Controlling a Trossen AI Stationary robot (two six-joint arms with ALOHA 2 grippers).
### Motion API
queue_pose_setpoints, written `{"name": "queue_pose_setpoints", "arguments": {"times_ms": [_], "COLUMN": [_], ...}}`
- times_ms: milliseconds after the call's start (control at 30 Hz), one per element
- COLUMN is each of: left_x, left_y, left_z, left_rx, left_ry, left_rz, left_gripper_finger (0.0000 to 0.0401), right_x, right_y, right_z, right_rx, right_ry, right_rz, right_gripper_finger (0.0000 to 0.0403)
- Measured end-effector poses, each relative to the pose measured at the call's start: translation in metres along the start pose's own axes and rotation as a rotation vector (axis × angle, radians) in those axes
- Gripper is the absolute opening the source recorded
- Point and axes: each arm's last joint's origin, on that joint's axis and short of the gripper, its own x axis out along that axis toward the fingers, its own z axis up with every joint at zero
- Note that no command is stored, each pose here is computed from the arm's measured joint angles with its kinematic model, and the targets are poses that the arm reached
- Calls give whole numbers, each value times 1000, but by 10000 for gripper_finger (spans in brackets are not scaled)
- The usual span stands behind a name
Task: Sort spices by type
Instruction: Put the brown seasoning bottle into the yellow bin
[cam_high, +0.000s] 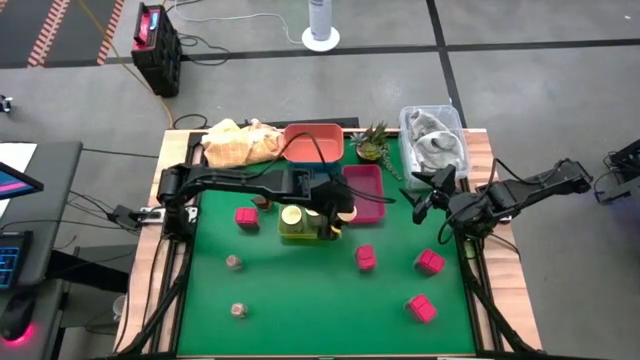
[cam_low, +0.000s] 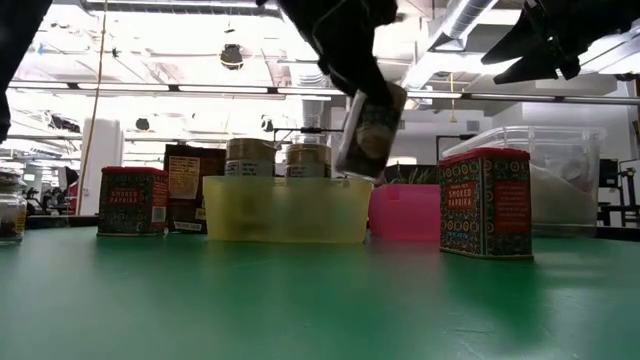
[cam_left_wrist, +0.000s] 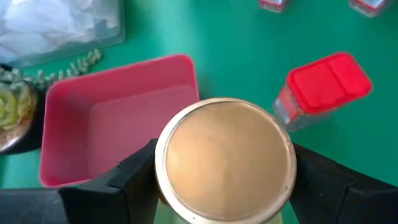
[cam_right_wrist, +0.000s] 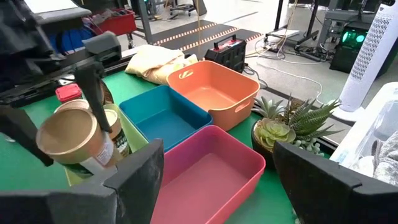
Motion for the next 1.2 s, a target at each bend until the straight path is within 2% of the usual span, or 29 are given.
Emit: {"name": "queue_pose_setpoints", "arguments": {"times_ms": [200, 533, 1000, 1200], "left_x": [1, -32, -6, 2], "left_y": [-1, -1, -8, -11], "left_z": [-9, -10, -39, -49], "left_rx": [5, 7, 3, 5], "left_ry": [56, 104, 152, 151], "left_rz": [34, 89, 40, 30], "left_gripper_finger": [269, 269, 270, 312], "right_x": [0, 0, 0, 0], "right_y": [0, 1, 1, 1], "right_z": [0, 1, 1, 1], "right_rx": [2, 11, 13, 12], "right_ry": [-1, -5, -6, -5], "right_rz": [1, 4, 4, 5], "right_gripper_finger": [327, 327, 327, 327]}}
